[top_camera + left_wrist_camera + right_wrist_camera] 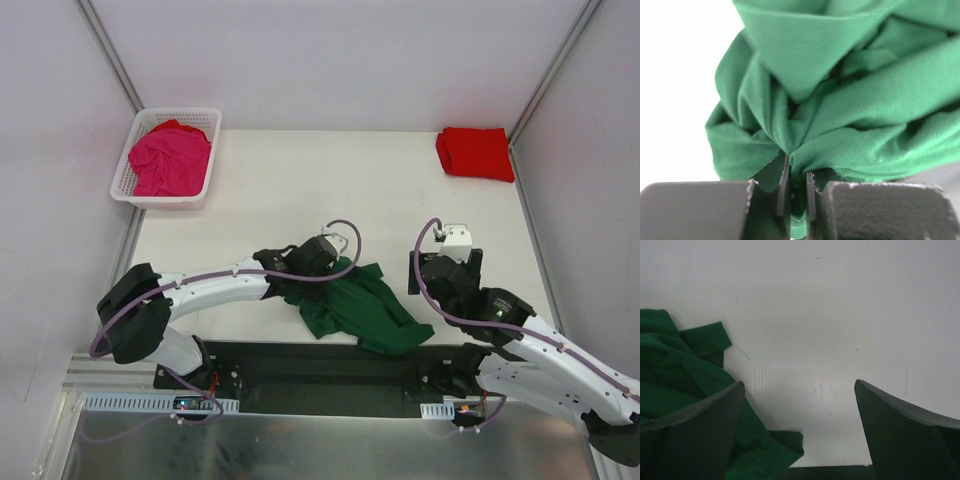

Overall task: Fold and stack the t-shirts
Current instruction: Flatten out the tshirt

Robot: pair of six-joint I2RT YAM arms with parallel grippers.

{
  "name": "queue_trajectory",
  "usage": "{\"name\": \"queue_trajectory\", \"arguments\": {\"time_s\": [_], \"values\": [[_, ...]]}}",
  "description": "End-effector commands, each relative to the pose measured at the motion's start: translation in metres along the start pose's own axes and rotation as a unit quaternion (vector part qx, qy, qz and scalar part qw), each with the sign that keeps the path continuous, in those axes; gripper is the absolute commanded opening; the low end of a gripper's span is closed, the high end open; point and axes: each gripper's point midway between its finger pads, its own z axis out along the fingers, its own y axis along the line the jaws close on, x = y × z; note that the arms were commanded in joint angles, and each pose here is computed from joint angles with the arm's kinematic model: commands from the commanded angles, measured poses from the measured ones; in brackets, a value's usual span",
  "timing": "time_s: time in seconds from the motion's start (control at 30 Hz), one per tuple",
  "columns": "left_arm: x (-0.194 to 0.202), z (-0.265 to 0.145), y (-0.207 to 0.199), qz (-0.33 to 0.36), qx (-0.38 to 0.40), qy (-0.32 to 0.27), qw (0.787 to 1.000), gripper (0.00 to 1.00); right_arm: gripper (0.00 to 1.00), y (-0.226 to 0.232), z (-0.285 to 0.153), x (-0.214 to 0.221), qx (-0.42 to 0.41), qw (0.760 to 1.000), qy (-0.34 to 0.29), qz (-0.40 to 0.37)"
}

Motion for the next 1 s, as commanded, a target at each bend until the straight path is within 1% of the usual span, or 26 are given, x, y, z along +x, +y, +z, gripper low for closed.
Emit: {"name": "queue_trajectory", "arguments": {"time_s": [0.0, 0.03, 0.1, 0.13, 0.27, 0.33, 0.47, 0.57, 0.67, 0.7, 0.73, 0.8, 0.9, 0.93, 0.97], "values": [[-0.051, -0.018, 0.036, -0.011, -0.034, -0.07, 0.997, 0.0, 0.96, -0.003, -0.005, -0.007, 0.003, 1.0, -0.009, 0.011], [-0.058, -0.021, 0.052, -0.018, -0.046, -0.079, 0.996, 0.0, 0.96, -0.004, -0.005, -0.006, 0.004, 1.0, -0.008, 0.01], [-0.068, -0.028, 0.066, -0.025, -0.054, -0.093, 0.994, 0.0, 0.96, -0.003, -0.004, -0.005, 0.004, 1.0, -0.007, 0.01], [-0.074, -0.032, 0.083, -0.034, -0.067, -0.1, 0.992, 0.0, 0.96, -0.002, -0.004, -0.004, 0.003, 1.0, -0.007, 0.01], [-0.092, -0.041, 0.102, -0.044, -0.072, -0.118, 0.989, 0.0, 0.96, 0.002, -0.002, -0.004, 0.001, 1.0, -0.005, 0.007], [-0.099, -0.042, 0.1, -0.038, -0.062, -0.121, 0.99, 0.0, 0.96, 0.005, -0.001, -0.004, -0.002, 1.0, -0.002, 0.005], [-0.098, -0.035, 0.091, -0.04, -0.04, -0.11, 0.992, 0.0, 0.96, 0.018, 0.001, 0.001, -0.024, 1.0, 0.01, 0.001], [-0.09, -0.03, 0.087, -0.044, -0.029, -0.098, 0.994, 0.0, 0.96, 0.037, 0.006, 0.011, -0.059, 0.998, 0.022, 0.003], [-0.082, -0.026, 0.085, -0.047, -0.025, -0.088, 0.995, 0.0, 0.96, 0.062, 0.012, 0.017, -0.104, 0.994, 0.023, 0.023], [-0.08, -0.025, 0.085, -0.046, -0.025, -0.086, 0.995, 0.0, 0.96, 0.074, 0.014, 0.01, -0.123, 0.992, 0.009, 0.039], [-0.077, -0.025, 0.084, -0.045, -0.025, -0.083, 0.995, 0.0, 0.96, 0.081, 0.016, 0.013, -0.136, 0.99, 0.01, 0.043], [-0.074, -0.025, 0.085, -0.045, -0.025, -0.081, 0.995, 0.0, 0.96, 0.094, 0.018, 0.003, -0.154, 0.986, -0.007, 0.064], [-0.068, -0.025, 0.085, -0.048, -0.025, -0.078, 0.995, 0.0, 0.96, 0.108, 0.026, -0.005, -0.158, 0.985, -0.013, 0.065], [-0.065, -0.025, 0.086, -0.048, -0.026, -0.076, 0.996, 0.0, 0.96, 0.115, 0.033, 0.001, -0.157, 0.986, 0.001, 0.048], [-0.064, -0.026, 0.082, -0.05, -0.015, -0.076, 0.996, 0.0, 0.96, 0.125, 0.034, -0.008, -0.167, 0.985, -0.006, 0.053]]}}
